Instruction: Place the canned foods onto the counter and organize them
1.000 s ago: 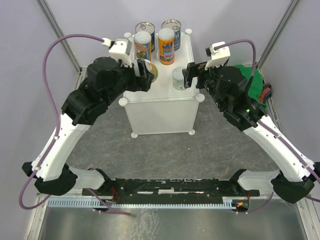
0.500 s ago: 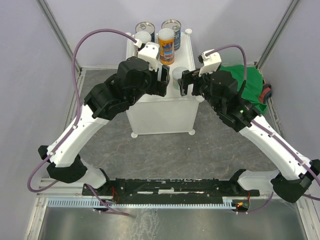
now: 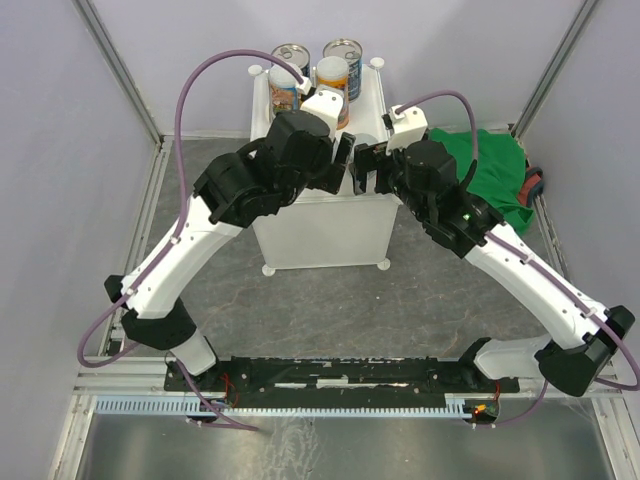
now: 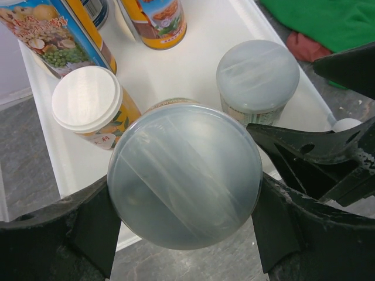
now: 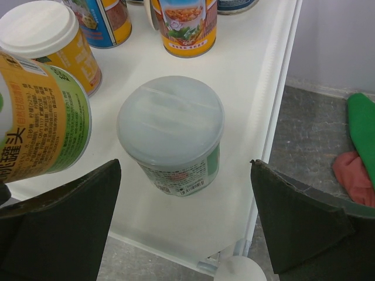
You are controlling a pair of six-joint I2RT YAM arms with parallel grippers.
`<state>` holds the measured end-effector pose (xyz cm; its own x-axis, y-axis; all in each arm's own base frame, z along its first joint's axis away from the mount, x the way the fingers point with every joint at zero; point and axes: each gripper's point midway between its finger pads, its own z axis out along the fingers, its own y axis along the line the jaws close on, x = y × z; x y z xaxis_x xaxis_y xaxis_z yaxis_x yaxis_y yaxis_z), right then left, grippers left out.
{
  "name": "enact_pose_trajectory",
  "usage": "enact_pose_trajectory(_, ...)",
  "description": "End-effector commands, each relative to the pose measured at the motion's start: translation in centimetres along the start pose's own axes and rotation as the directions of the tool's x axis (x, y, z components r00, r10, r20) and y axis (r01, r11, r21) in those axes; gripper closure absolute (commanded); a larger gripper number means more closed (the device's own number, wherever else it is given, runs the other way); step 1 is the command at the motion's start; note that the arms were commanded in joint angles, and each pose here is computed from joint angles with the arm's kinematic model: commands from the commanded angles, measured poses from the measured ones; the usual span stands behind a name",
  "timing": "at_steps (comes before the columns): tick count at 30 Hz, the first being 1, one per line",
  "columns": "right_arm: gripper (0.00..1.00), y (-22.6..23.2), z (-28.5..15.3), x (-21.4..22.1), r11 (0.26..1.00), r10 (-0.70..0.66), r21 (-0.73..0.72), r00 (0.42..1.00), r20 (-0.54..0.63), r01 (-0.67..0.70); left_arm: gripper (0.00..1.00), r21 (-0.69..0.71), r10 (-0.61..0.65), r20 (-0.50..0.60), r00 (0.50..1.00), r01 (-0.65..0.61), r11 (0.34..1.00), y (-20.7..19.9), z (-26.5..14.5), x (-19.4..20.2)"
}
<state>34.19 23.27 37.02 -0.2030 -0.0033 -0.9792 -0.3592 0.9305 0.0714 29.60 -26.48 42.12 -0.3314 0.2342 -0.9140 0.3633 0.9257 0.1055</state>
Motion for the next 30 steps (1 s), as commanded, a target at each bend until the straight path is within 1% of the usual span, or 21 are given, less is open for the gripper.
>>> enact_pose_trajectory(1, 0.01, 0.6, 0.4, -0.9, 0.999, 0.028, -0.019, 0.999, 0.041, -0.027, 0.97, -0.046, -0.026, 0.086, 0.996, 0.03, 0.998, 1.5, -1.6, -3.2)
enact_pose_trajectory(14, 0.0, 0.7, 1.7, -0.3, 1.0, 0.008, -0.003, 0.999, 0.031, -0.008, 0.97, -0.049, -0.033, 0.015, 0.999, 0.033, 0.998, 1.0, -1.0, -2.0)
enact_pose_trajectory(19, 0.01, 0.4, 2.2, -0.1, 1.0, 0.008, 0.008, 1.0, 0.028, -0.008, 0.97, -0.042, -0.035, -0.002, 0.999, 0.035, 0.998, 0.6, -0.6, -1.6)
enact_pose_trajectory(23, 0.03, -0.2, 2.6, -0.1, 1.0, 0.017, 0.015, 0.999, 0.028, -0.017, 0.97, -0.036, -0.053, -0.019, 0.998, 0.052, 0.998, 0.6, -0.3, -1.2)
enact_pose_trajectory(30, 0.11, -1.0, 3.6, 0.0, 0.999, 0.036, 0.008, 0.999, 0.026, -0.037, 0.97, 0.019, -0.117, -0.04, 0.992, 0.118, 0.993, 0.6, 0.8, -1.2)
